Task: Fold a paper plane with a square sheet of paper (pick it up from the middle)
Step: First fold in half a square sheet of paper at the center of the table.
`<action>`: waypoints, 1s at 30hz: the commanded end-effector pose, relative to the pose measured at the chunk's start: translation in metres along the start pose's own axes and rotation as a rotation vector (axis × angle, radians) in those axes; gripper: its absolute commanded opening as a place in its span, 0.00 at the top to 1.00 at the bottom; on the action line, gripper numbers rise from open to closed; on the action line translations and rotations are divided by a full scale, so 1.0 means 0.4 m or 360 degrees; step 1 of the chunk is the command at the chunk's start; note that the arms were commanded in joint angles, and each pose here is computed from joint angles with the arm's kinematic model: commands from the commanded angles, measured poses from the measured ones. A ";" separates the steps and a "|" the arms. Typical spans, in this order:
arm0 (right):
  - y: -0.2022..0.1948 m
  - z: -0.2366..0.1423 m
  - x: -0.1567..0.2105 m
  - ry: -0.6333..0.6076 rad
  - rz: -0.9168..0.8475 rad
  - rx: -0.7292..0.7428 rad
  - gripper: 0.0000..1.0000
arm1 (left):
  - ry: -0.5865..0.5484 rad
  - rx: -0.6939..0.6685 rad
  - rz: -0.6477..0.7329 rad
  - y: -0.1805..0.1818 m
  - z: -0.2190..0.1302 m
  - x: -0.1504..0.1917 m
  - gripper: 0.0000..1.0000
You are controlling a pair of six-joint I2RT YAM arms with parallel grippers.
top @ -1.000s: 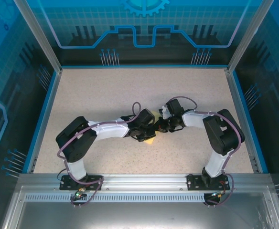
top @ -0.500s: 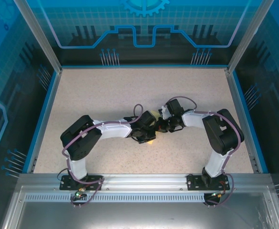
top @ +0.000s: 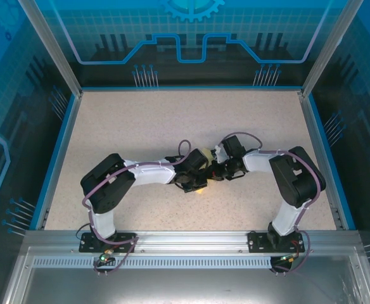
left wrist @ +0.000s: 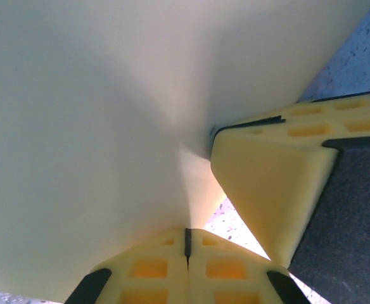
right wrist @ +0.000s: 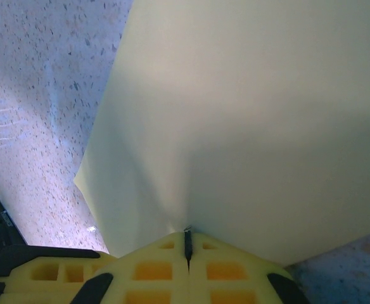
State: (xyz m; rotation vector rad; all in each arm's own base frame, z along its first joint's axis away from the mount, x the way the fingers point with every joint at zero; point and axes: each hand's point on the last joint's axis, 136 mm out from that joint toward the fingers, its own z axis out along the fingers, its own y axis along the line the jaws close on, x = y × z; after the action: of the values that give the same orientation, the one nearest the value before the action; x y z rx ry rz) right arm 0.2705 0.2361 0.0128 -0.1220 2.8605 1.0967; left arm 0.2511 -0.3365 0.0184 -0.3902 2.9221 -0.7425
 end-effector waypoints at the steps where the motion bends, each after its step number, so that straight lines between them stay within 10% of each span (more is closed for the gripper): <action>1: 0.015 -0.013 0.018 0.0028 -0.0026 -0.0060 1.00 | 0.0026 -0.0078 -0.0050 0.032 0.015 0.011 1.00; 30: -0.022 0.005 0.050 0.0085 0.0026 -0.0005 1.00 | 0.0034 -0.0092 -0.0046 0.040 0.011 0.019 1.00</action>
State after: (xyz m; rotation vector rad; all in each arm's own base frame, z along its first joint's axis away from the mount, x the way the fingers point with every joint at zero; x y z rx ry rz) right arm 0.2570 0.2342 0.0114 -0.1350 2.8696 1.1325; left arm 0.2479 -0.3342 0.0163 -0.3913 2.9361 -0.7234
